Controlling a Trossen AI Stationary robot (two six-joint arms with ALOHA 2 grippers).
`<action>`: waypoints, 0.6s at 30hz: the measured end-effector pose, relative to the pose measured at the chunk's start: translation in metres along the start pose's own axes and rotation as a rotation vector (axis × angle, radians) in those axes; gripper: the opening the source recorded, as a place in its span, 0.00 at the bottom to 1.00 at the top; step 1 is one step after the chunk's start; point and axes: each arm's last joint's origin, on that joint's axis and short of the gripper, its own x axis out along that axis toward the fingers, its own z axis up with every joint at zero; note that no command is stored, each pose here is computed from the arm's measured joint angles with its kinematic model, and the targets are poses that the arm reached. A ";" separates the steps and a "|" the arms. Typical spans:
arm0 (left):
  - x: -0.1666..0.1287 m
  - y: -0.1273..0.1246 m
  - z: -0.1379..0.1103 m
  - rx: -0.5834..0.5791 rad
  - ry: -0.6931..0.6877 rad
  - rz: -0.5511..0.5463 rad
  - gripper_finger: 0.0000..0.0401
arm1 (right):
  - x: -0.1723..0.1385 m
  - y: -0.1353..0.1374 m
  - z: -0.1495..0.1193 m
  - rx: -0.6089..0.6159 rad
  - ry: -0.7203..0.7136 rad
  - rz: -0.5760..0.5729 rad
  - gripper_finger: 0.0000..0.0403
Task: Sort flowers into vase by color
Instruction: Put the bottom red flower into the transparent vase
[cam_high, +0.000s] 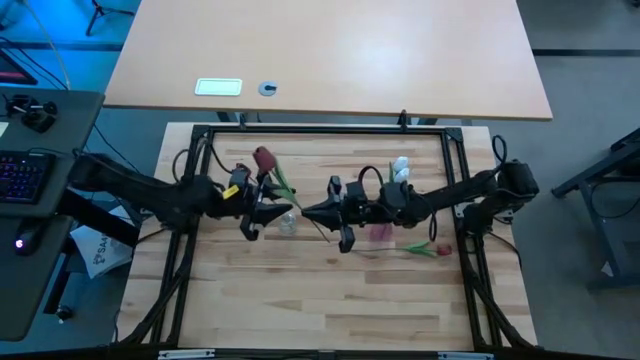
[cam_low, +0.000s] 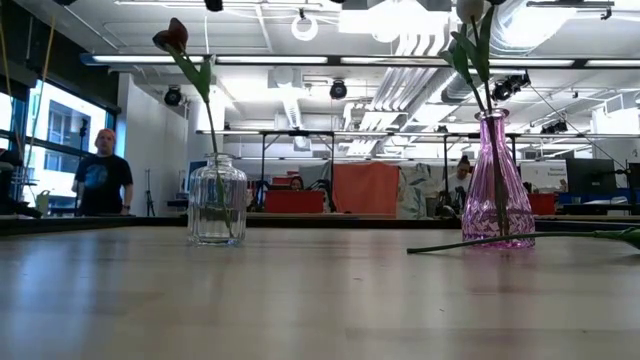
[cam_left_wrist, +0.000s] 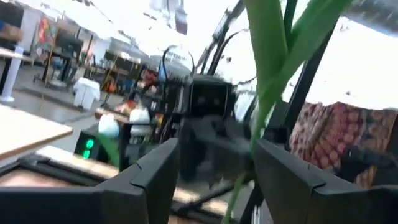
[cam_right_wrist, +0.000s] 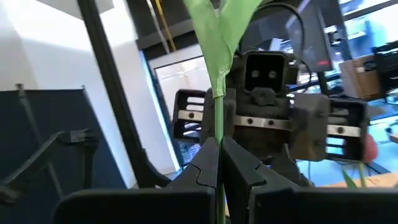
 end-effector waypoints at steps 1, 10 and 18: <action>0.003 0.000 -0.002 -0.003 -0.017 0.004 0.49 | 0.000 -0.001 0.000 -0.001 0.001 0.010 0.00; 0.016 0.000 -0.010 -0.021 -0.077 -0.012 0.54 | 0.000 -0.016 0.004 -0.026 0.027 0.084 0.00; 0.015 -0.008 -0.010 0.030 -0.055 -0.125 0.54 | 0.000 -0.019 0.007 -0.032 0.017 0.119 0.00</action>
